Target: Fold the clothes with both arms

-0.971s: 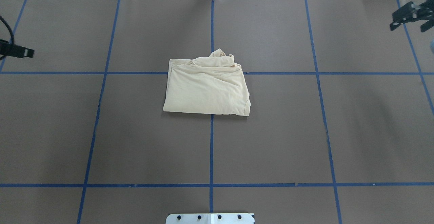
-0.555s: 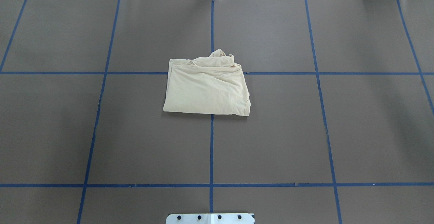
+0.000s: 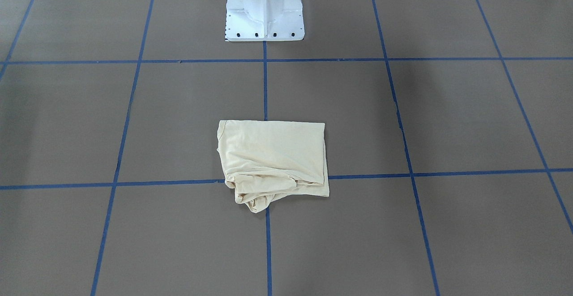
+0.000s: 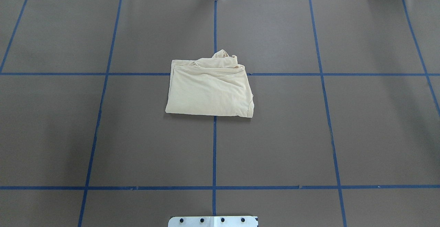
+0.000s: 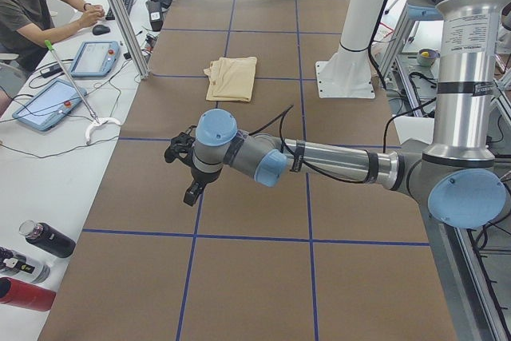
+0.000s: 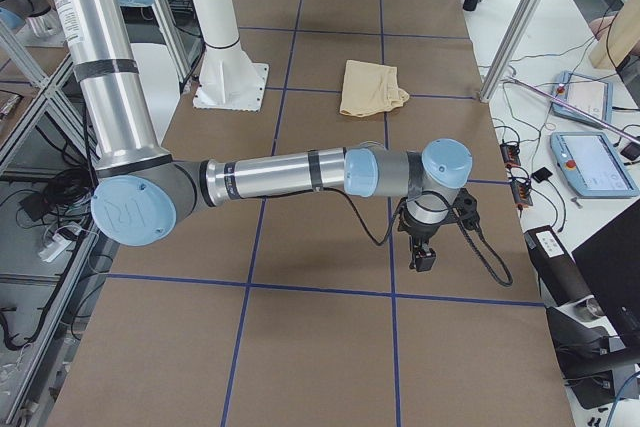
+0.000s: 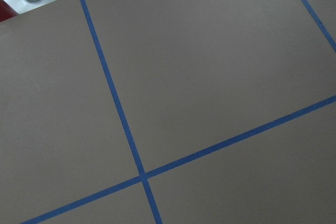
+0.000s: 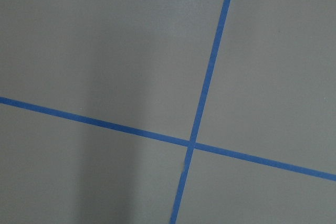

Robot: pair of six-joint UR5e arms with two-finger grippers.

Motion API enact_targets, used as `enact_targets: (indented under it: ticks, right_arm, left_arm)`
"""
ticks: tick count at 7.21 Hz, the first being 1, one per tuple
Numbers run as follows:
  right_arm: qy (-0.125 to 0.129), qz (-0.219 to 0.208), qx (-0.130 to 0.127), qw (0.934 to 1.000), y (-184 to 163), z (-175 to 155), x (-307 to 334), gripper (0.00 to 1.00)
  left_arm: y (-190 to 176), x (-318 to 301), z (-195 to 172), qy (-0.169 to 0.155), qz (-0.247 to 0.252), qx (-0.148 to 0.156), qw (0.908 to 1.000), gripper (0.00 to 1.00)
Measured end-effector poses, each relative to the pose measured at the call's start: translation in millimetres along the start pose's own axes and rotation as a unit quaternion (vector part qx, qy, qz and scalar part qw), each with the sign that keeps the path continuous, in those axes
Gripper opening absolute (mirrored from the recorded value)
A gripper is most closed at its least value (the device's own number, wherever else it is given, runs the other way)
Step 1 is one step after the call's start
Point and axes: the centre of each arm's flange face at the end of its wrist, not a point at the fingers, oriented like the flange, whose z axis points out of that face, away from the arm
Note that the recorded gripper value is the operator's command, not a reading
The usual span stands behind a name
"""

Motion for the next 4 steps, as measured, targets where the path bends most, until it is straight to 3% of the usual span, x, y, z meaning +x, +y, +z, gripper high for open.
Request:
enact_targets:
  ticks: [2, 4]
  right_arm:
    - [0.004, 0.002, 0.006, 1.0, 15, -6, 7, 1.0]
    - [-0.008, 0.01, 0.005, 0.9999, 25, -1, 9, 1.0]
  left_arm:
    - [11, -11, -3, -0.004, 0.009, -0.002, 1.0, 1.0]
    - [24, -17, -1, -0.003, 0.002, -0.007, 1.0, 1.0]
